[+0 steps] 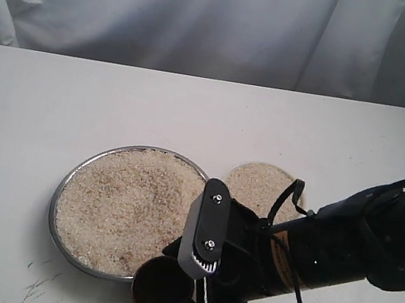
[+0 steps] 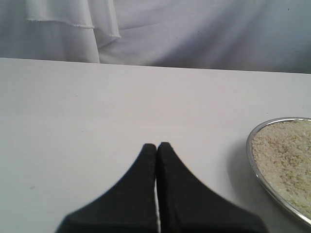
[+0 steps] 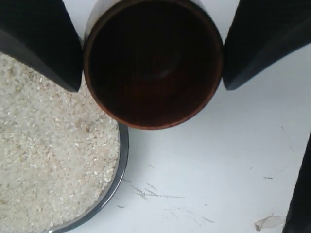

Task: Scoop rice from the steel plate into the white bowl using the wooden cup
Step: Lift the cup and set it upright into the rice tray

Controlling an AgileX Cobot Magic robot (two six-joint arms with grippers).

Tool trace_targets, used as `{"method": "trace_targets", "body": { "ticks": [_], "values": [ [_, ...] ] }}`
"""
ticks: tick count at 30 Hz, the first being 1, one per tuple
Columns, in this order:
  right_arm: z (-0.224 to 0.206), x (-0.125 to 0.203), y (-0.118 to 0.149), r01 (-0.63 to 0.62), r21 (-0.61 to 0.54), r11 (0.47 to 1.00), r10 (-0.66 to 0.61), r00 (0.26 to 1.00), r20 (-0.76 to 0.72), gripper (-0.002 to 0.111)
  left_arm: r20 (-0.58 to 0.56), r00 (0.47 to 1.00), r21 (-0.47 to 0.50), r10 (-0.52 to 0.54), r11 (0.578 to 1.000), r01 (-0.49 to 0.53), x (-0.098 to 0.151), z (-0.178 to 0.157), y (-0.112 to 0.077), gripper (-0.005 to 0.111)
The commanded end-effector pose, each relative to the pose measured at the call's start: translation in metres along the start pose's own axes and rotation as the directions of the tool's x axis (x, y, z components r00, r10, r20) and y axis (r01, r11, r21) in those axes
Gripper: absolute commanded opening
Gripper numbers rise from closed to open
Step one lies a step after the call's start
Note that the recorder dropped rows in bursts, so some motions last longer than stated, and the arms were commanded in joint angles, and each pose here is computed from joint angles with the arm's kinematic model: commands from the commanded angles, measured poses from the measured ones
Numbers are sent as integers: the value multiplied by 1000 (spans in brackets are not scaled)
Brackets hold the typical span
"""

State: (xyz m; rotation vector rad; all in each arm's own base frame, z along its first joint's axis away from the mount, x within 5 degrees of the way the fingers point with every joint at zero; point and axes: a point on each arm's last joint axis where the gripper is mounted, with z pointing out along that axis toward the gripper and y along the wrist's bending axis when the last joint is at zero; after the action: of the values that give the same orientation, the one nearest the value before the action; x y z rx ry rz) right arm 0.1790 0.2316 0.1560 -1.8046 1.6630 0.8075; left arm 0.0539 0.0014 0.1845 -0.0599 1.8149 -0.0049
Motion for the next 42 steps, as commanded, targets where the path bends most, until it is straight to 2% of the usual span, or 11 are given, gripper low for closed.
{"method": "trace_targets", "body": {
  "ticks": [1, 10, 14, 18, 26, 31, 36, 38, 42],
  "values": [
    [-11, -12, 0, 32, 35, 999, -33, 999, 31, 0, 13, 1000, 3, 1, 1000, -1, 0, 0, 0, 0],
    [-18, -30, -13, 86, 94, 992, -92, 994, 54, 0, 13, 1000, 3, 1, 1000, -1, 0, 0, 0, 0],
    [-20, -42, -31, 131, 183, 974, -138, 990, 29, 0, 13, 1000, 3, 1, 1000, -1, 0, 0, 0, 0],
    [-16, -48, -52, 144, 216, 966, -154, 988, 29, 0, 13, 1000, 3, 1, 1000, -1, 0, 0, 0, 0],
    [11, -33, -94, 63, 175, 983, -70, 997, 37, 0, 13, 1000, 3, 1, 1000, -1, 0, 0, 0, 0],
    [29, -32, -107, 57, 130, 990, -66, 996, 59, 0, 13, 1000, 3, 1, 1000, -1, 0, 0, 0, 0],
    [37, -30, -113, 2, 111, 994, -9, 998, 69, 0, 13, 1000, 3, 1, 1000, -1, 0, 0, 0, 0],
    [37, -30, -113, 1, 111, 994, -9, 998, 69, 2, 13, 1000, 3, 1, 1000, -1, 0, 0, 0, 0],
    [37, -31, -113, 4, 114, 993, -12, 998, 68, 17, 13, 1000, 3, 1, 1000, -1, 0, 0, 0, 0]
  ]
}}
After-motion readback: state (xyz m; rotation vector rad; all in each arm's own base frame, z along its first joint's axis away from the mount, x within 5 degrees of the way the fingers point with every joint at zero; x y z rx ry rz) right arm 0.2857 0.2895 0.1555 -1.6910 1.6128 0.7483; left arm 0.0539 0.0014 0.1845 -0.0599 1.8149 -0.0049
